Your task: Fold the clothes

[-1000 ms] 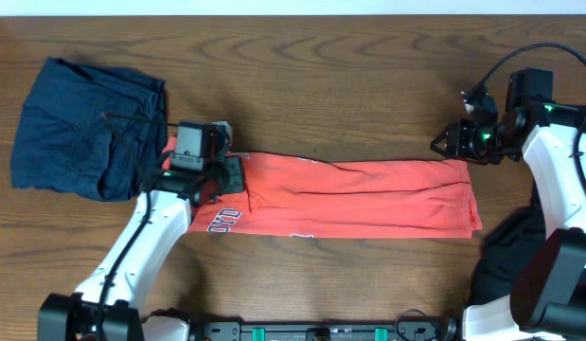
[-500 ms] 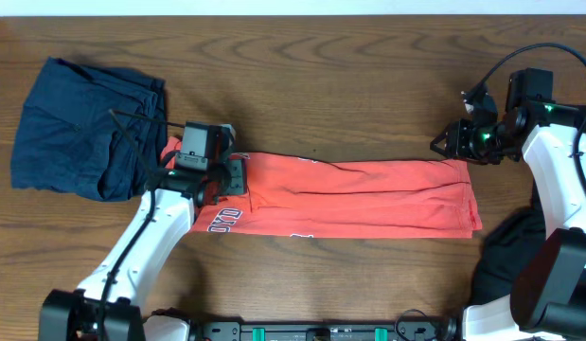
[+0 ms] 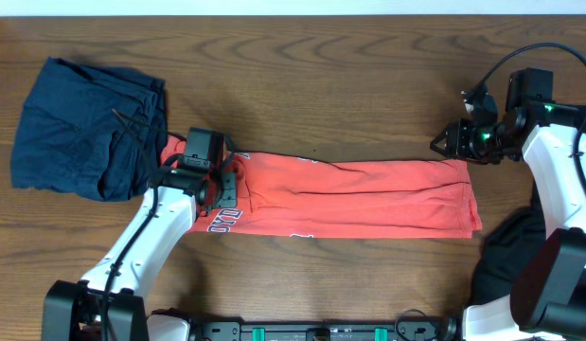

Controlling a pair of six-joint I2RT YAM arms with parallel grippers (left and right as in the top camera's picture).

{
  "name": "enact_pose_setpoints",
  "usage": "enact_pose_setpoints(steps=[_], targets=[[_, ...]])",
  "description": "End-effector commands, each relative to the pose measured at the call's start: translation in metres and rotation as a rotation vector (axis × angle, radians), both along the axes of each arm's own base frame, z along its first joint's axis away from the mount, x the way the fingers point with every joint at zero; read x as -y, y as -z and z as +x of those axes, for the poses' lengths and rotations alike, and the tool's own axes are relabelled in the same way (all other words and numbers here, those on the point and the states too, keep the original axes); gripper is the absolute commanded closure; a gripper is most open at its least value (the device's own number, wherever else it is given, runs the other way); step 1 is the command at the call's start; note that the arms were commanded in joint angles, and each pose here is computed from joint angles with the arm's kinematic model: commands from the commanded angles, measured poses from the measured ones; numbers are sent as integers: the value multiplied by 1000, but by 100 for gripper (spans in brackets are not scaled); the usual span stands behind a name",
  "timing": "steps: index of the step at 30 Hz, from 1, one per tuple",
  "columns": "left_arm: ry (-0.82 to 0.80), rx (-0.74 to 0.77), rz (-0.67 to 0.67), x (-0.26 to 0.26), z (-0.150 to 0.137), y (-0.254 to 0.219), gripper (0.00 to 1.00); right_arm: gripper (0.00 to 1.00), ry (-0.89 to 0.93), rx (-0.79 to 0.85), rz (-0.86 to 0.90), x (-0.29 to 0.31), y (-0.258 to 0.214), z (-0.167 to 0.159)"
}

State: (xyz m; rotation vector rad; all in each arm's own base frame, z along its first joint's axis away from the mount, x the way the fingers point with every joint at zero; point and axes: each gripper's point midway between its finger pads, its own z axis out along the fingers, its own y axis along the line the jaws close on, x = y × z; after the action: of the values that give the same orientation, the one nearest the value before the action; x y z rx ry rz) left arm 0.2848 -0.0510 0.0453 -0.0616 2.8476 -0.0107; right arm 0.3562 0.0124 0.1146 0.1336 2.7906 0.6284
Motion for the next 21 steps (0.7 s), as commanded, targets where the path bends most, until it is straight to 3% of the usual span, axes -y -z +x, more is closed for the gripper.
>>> enact_pose_setpoints(steps=[1, 7, 12, 17, 21], targets=[[-46, 16, 145, -29, 3, -2, 45, 60, 1, -9, 1, -3, 2, -1], [-82, 72, 122, -34, 23, 1, 45, 60, 0, -9, 1, -3, 2, -1], [-65, 27, 95, -27, 25, 23, 46, 61, 0, -10, 1, -3, 2, -1], [-61, 13, 100, -27, 26, 31, 59, 62, 0, -10, 1, -3, 2, -1], [-53, 37, 99, -27, 31, 27, 77, 61, 0, -10, 2, -3, 2, -1]])
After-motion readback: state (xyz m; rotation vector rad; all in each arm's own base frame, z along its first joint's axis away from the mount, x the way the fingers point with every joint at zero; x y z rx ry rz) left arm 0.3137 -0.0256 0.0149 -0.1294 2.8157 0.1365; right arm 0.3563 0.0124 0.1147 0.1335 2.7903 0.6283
